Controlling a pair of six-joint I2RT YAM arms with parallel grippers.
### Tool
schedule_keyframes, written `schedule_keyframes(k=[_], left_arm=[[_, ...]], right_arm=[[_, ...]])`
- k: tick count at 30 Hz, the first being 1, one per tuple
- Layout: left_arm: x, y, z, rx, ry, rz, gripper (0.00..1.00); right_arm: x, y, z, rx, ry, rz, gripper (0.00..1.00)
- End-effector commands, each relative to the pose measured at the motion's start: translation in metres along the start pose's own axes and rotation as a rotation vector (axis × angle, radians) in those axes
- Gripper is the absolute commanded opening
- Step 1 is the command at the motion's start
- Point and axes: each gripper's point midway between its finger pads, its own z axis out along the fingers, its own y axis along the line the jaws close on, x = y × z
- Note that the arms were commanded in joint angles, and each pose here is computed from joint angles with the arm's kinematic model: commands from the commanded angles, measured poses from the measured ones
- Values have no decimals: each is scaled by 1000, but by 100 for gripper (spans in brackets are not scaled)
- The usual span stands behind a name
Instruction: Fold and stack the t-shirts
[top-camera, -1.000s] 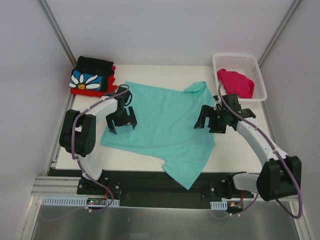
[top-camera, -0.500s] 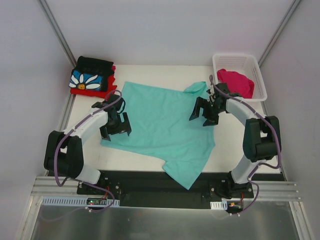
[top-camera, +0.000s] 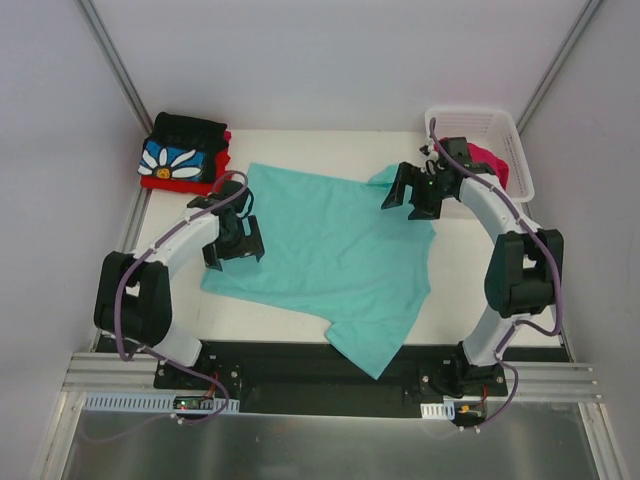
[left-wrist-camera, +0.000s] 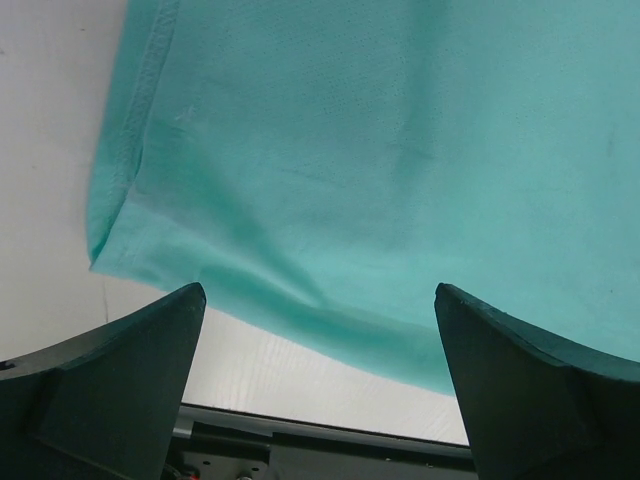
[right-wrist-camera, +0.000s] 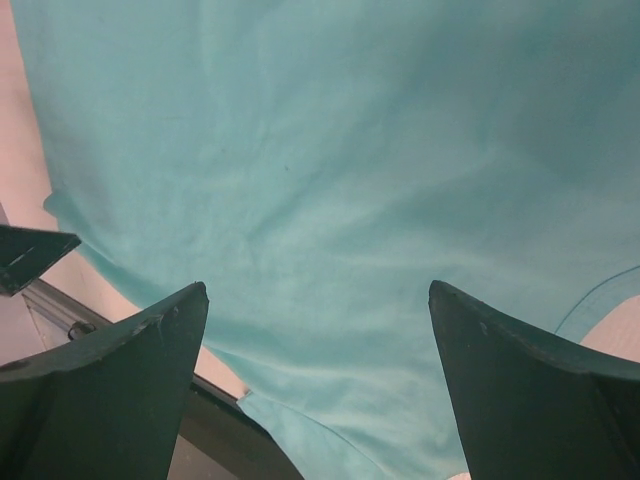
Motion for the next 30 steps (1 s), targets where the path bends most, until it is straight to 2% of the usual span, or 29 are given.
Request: schedule_keyframes(k=[1, 5, 9, 14, 16, 19, 24, 27, 30], left_arm=[[1, -13, 12, 51, 38, 21, 99], [-3, -18, 18, 64, 43, 40, 99], [-24, -32, 21, 74, 39, 69, 99], [-39, -35, 22, 44, 35, 65, 99], [-53, -35, 18, 21, -2, 62, 99], [-70, -30, 16, -33, -54, 61, 99], [-84, -25, 28, -101, -64, 73, 99], [-86, -26, 34, -81, -39, 48, 99], [-89, -33, 39, -50, -17, 48, 99]], right_arm=[[23, 26, -18, -110, 31, 26, 96], [74, 22, -25, -52, 90, -32, 96], [103, -11, -17, 167, 180, -83, 96], [115, -49, -20, 420, 193, -109, 96], [108, -69, -33, 612, 159, -166, 96], [96, -80, -44, 773, 167, -237, 96], [85, -80, -36, 861, 175, -284, 96], [82, -77, -18, 846, 207, -287, 96], [85, -67, 9, 751, 248, -270, 96]])
